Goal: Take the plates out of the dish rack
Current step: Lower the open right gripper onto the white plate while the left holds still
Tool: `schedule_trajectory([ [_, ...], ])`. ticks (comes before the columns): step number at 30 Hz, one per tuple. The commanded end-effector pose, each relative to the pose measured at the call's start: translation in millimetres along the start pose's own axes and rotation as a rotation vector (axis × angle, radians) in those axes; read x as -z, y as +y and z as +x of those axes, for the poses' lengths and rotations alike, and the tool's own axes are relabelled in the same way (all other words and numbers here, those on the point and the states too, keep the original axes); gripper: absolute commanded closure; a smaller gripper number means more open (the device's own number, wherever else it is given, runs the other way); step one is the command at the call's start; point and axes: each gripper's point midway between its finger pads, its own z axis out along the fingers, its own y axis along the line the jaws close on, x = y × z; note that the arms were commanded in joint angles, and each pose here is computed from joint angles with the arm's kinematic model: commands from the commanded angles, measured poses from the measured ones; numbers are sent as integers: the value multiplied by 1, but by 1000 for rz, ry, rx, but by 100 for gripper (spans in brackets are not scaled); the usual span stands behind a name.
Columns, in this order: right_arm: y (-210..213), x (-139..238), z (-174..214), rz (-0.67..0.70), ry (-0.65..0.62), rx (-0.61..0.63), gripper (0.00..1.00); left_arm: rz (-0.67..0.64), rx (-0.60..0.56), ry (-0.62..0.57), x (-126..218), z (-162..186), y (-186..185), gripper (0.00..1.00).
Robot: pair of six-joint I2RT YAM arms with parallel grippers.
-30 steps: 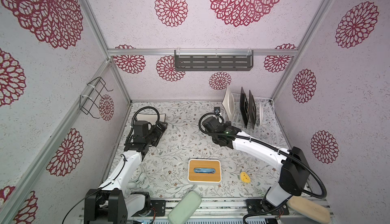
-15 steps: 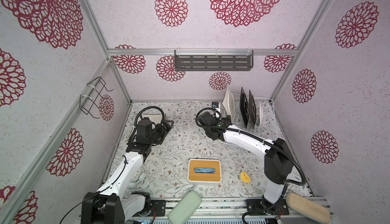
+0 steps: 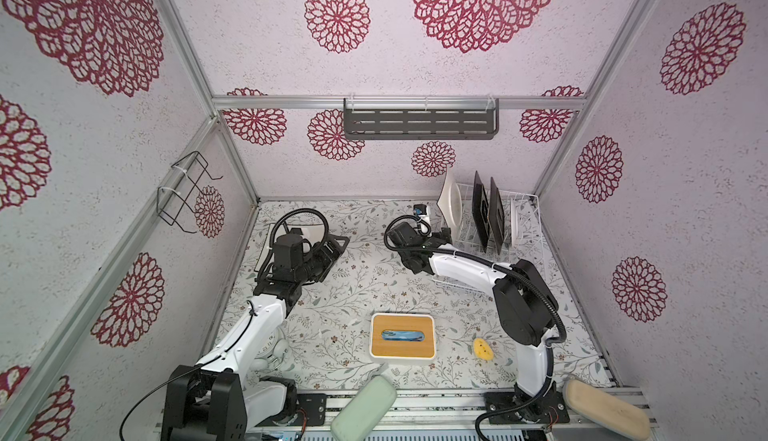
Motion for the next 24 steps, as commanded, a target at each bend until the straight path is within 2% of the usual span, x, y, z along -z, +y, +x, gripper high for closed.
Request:
schedule_trajectory([
  [1, -13, -10, -30, 23, -60, -68, 12, 42, -44, 15, -9, 0, -7, 0],
  [13, -8, -47, -37, -1, -64, -93, 19, 61, -46, 58, -39, 14, -6, 5],
  [17, -10, -59, -30, 31, -58, -83, 26, 69, -35, 83, -41, 21, -3, 6],
  [24, -15, -68, -28, 51, -66, -67, 30, 70, -35, 79, -37, 26, -1, 7],
])
